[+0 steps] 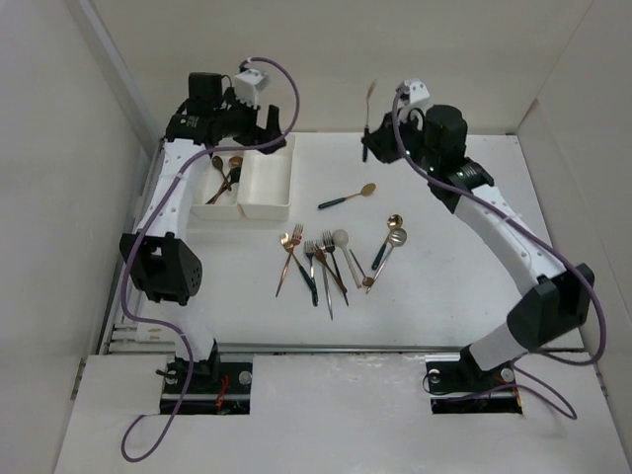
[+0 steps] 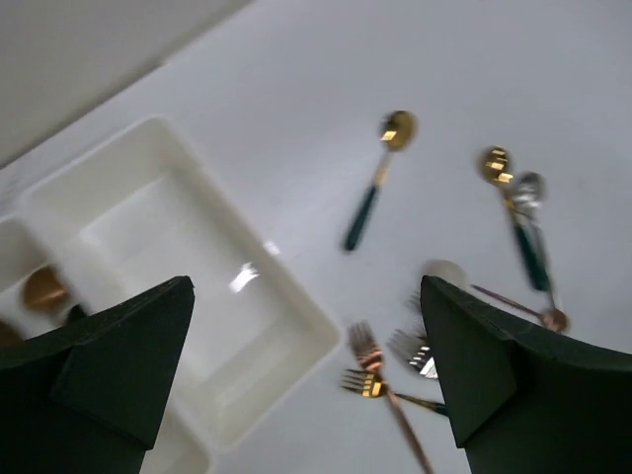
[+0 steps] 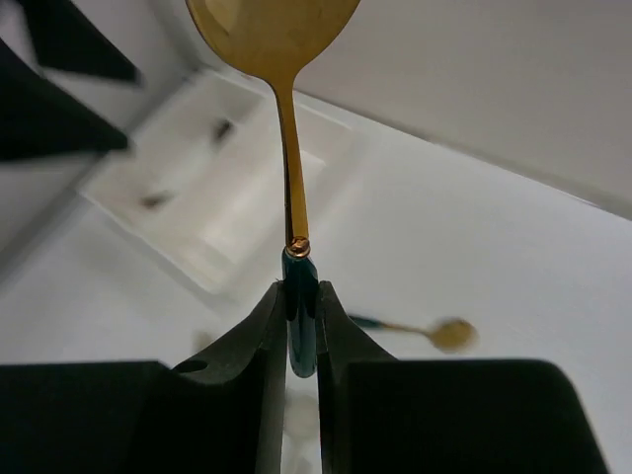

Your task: Sort the eating utensils into containers

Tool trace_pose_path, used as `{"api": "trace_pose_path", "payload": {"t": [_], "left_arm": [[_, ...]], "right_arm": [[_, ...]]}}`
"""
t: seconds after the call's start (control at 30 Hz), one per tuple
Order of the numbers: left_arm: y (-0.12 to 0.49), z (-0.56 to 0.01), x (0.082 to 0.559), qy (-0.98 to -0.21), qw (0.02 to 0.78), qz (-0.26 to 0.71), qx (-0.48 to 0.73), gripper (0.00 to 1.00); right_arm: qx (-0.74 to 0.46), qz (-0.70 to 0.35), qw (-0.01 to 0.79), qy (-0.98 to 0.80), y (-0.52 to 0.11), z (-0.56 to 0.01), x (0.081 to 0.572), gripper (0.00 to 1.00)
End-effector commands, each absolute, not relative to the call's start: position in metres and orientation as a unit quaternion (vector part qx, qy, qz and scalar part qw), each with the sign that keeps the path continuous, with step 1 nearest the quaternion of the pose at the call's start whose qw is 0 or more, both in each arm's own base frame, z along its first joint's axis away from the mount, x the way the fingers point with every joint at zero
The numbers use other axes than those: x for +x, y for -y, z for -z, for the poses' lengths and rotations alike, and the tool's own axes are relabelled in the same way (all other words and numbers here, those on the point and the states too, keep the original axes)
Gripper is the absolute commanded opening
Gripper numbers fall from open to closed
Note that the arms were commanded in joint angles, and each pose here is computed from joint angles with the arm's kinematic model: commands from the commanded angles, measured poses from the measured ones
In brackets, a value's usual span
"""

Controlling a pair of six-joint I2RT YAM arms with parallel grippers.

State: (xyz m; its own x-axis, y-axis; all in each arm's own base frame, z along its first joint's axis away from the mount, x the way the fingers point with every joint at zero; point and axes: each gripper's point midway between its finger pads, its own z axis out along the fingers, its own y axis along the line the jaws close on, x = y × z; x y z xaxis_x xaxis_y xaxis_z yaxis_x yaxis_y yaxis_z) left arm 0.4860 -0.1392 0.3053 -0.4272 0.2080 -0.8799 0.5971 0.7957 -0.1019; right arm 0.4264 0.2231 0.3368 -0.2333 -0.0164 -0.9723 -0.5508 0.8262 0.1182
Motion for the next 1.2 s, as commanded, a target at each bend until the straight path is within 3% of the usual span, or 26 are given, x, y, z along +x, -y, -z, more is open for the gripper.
{"api": "trace_pose_path", "payload": {"t": [0.0, 0.13, 0.47, 0.83, 1.07, 1.1, 1.17], "left_arm": [[0.218, -0.341, 0.415, -0.718, 0.445, 0.38, 0.377, 0.98], [0.245, -0.343, 0.4, -0.691, 0.432, 0.424, 0.396, 0.97], [0.258, -0.301, 0.403, -0.727, 0.407, 0.389, 0.393, 0.91], [0.256, -0.313, 0.42, -0.736, 0.435, 0.368, 0.365, 0.7], [0.261, -0.322, 0.413, -0.728, 0.437, 0.378, 0.37, 0.7], [0.261, -0.322, 0.413, -0.728, 0.437, 0.378, 0.37, 0.68], [0.261, -0.318, 0.413, -0.73, 0.433, 0.379, 0.369, 0.43]], "right_arm": [[-0.132, -0.466, 0.557, -0.675, -0.296, -0.385, 0.435, 0.0], [-0.167, -0.519, 0.489, -0.681, -0.343, -0.36, 0.437, 0.0], [-0.149, -0.565, 0.517, -0.626, -0.35, -0.393, 0.415, 0.0], [-0.134, -0.571, 0.499, -0.638, -0.351, -0.379, 0.405, 0.0], [-0.126, -0.57, 0.485, -0.651, -0.355, -0.363, 0.403, 0.0], [-0.126, -0.57, 0.485, -0.651, -0.355, -0.363, 0.403, 0.0], [-0.132, -0.574, 0.484, -0.647, -0.355, -0.367, 0.401, 0.0]]}}
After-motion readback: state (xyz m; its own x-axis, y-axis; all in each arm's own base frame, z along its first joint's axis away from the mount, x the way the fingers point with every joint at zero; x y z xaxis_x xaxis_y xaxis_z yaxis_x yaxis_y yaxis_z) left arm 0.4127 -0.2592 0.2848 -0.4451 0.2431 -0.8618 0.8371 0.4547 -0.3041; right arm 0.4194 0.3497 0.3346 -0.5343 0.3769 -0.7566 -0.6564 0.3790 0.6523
